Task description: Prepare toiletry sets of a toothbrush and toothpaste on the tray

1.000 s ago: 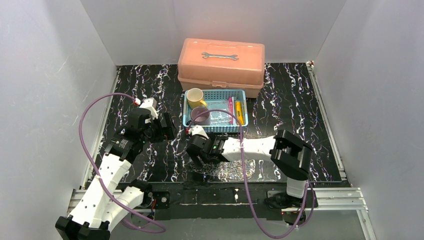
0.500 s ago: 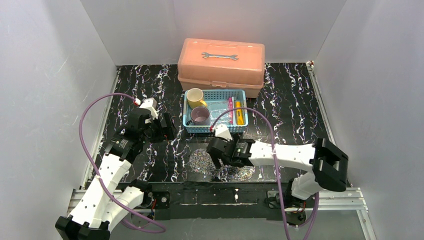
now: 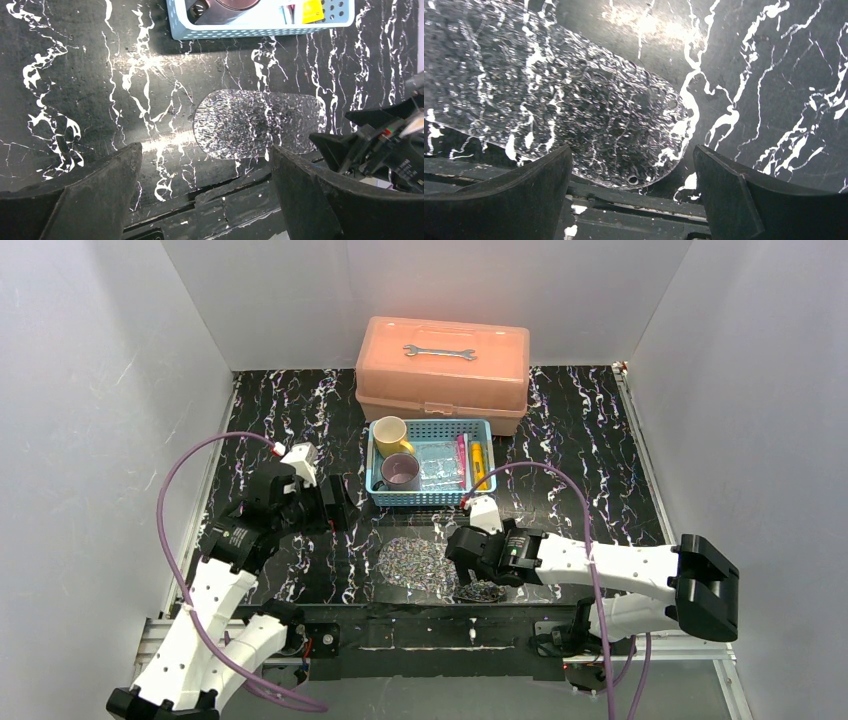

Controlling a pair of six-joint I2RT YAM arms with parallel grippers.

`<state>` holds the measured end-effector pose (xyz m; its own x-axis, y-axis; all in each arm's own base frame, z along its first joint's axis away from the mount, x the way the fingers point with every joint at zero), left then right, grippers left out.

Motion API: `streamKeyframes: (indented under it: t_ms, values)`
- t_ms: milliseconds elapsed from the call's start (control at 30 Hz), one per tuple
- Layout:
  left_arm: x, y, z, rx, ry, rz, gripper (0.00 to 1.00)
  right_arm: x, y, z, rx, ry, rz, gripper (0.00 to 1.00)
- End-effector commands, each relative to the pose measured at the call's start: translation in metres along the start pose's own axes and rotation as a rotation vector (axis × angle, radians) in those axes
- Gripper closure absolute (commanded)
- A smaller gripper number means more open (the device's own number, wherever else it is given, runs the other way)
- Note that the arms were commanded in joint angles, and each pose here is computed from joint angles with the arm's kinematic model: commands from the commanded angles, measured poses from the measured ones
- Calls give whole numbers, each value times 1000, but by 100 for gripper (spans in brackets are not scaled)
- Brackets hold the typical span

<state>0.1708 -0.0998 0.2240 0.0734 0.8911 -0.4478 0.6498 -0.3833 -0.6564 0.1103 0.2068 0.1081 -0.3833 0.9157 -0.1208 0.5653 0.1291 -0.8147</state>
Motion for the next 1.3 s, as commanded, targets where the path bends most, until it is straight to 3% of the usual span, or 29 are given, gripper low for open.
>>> streamKeyframes:
  t_ms: [0, 333, 1267]
  values:
    - [-3, -10, 12, 35, 24, 51, 2, -15, -1, 9, 8, 51, 76, 2]
    - [1, -6, 32, 65, 2, 89, 2, -23, 6, 25, 40, 75, 105, 2]
    - [4, -1, 34, 48, -1, 85, 2, -31, 46, 40, 134, 96, 140, 2]
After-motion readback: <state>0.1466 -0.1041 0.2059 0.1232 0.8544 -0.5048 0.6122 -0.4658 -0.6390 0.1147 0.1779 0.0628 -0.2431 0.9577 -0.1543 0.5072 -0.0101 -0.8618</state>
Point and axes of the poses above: each gripper's point midway between its finger pads, its own y axis out along the fingers, its own x axis along the line the jaws close on, z = x × y, the point moved 4 cm from there along -y, back along the fingers, and after that the axes turned 5 degrees about -y, right-handed, at the moved point
